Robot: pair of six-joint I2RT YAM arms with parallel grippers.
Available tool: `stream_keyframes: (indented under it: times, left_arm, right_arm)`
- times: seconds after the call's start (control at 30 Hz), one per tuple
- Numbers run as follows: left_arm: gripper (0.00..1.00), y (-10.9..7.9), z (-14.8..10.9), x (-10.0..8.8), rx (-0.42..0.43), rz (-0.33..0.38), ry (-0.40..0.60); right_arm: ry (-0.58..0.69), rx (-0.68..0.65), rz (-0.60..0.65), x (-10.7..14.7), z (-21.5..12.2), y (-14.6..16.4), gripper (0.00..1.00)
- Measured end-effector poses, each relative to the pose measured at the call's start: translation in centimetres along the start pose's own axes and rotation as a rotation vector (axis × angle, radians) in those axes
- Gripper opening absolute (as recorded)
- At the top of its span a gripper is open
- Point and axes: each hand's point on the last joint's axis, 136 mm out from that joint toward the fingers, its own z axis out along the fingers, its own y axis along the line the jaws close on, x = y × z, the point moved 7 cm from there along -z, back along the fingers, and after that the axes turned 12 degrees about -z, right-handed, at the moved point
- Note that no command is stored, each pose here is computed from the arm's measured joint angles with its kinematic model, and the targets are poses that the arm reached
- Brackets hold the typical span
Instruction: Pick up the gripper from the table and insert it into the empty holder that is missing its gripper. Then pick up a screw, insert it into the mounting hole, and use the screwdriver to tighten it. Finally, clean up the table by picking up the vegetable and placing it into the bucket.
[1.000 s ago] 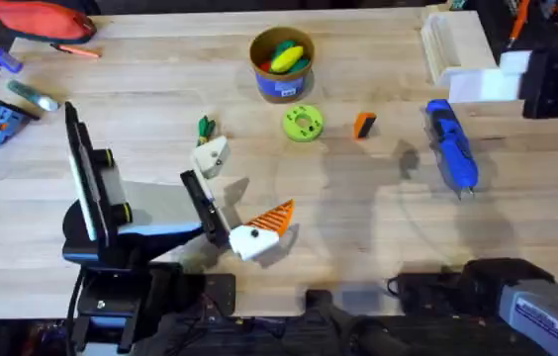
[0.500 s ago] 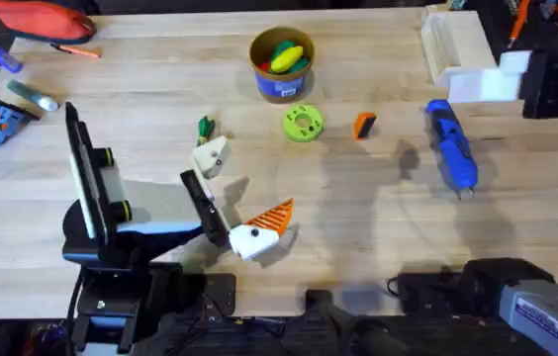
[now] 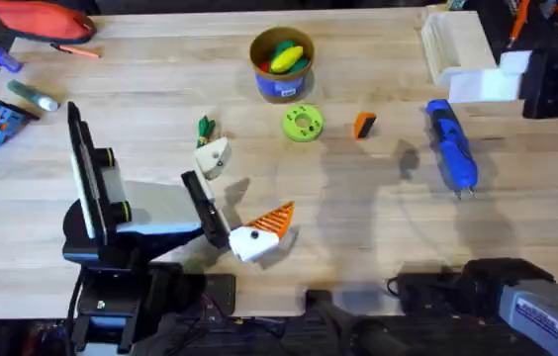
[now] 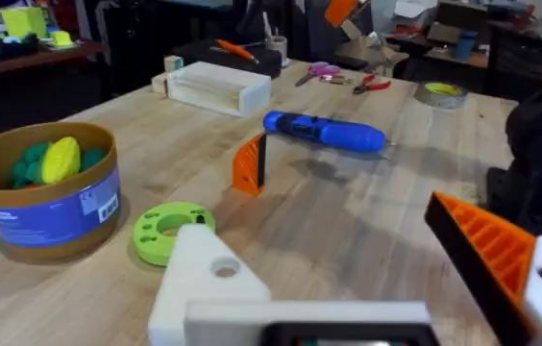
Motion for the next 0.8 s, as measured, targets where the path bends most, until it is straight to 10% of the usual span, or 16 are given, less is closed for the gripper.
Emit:
stream_keyframes:
  times: [0.8]
  left_arm:
    - [0.985,-0.24,-0.01,0.08,0.024,-0.003,0.006]
  right_arm:
    - [0.0,0.0,0.0,0.0,0.0,0.0,0.993]
